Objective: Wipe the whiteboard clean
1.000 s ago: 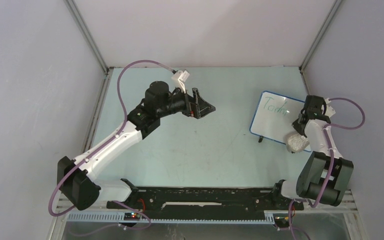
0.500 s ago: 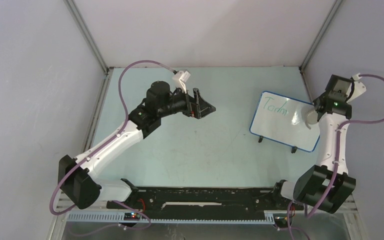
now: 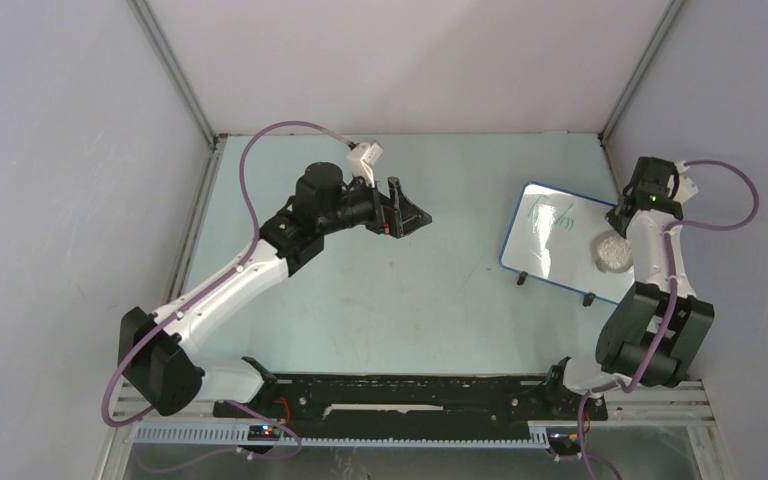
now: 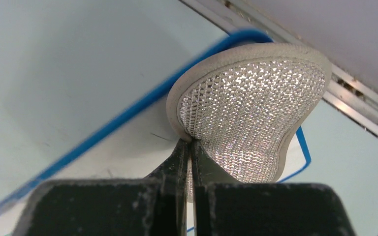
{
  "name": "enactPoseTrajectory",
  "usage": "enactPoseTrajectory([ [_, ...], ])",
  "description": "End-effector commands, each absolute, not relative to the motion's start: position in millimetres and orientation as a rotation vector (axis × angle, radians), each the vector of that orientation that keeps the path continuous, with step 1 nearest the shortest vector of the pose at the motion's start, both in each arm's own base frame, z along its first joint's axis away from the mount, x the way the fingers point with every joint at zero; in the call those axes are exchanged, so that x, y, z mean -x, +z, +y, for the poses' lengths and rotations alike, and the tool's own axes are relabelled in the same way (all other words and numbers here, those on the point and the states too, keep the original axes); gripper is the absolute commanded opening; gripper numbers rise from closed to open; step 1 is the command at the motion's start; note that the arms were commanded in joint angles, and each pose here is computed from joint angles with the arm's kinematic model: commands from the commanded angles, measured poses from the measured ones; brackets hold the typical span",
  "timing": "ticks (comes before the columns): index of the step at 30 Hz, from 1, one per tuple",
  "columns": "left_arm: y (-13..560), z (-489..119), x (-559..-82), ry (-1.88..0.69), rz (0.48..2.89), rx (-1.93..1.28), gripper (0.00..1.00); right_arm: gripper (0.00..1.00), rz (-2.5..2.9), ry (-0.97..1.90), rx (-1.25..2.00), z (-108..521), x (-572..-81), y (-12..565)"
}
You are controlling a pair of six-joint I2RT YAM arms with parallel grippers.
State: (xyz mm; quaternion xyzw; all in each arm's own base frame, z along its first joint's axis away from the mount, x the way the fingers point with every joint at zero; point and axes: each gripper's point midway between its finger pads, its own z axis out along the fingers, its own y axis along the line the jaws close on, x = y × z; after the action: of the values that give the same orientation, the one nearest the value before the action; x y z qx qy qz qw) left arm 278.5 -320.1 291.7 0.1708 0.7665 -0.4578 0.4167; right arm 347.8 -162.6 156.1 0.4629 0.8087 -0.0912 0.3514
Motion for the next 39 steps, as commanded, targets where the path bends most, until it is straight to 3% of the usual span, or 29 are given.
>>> enactPoseTrajectory([
  [1,295,-320,-277,-1.137,1.903,-0.448,0.98,0.00,2.159,-0.239,-1.273,-151,-315,113],
  [8,297,-321,-274,-1.154,1.897,-0.449,0.98,0.00,2.225,-0.199,-1.288,-130,-280,85],
  [16,296,-320,-276,-1.144,1.899,-0.449,0.98,0.00,1.939,-0.275,-1.160,-159,-298,201],
  [28,286,-320,-281,-1.111,1.927,-0.450,0.98,0.00,1.846,-0.208,-1.119,-176,-357,260],
  [32,287,-319,-282,-1.105,1.926,-0.450,0.98,0.00,1.872,-0.210,-1.111,-175,-371,254],
  [39,289,-319,-281,-1.107,1.920,-0.452,0.98,0.00,2.026,-0.213,-1.148,-156,-369,194],
])
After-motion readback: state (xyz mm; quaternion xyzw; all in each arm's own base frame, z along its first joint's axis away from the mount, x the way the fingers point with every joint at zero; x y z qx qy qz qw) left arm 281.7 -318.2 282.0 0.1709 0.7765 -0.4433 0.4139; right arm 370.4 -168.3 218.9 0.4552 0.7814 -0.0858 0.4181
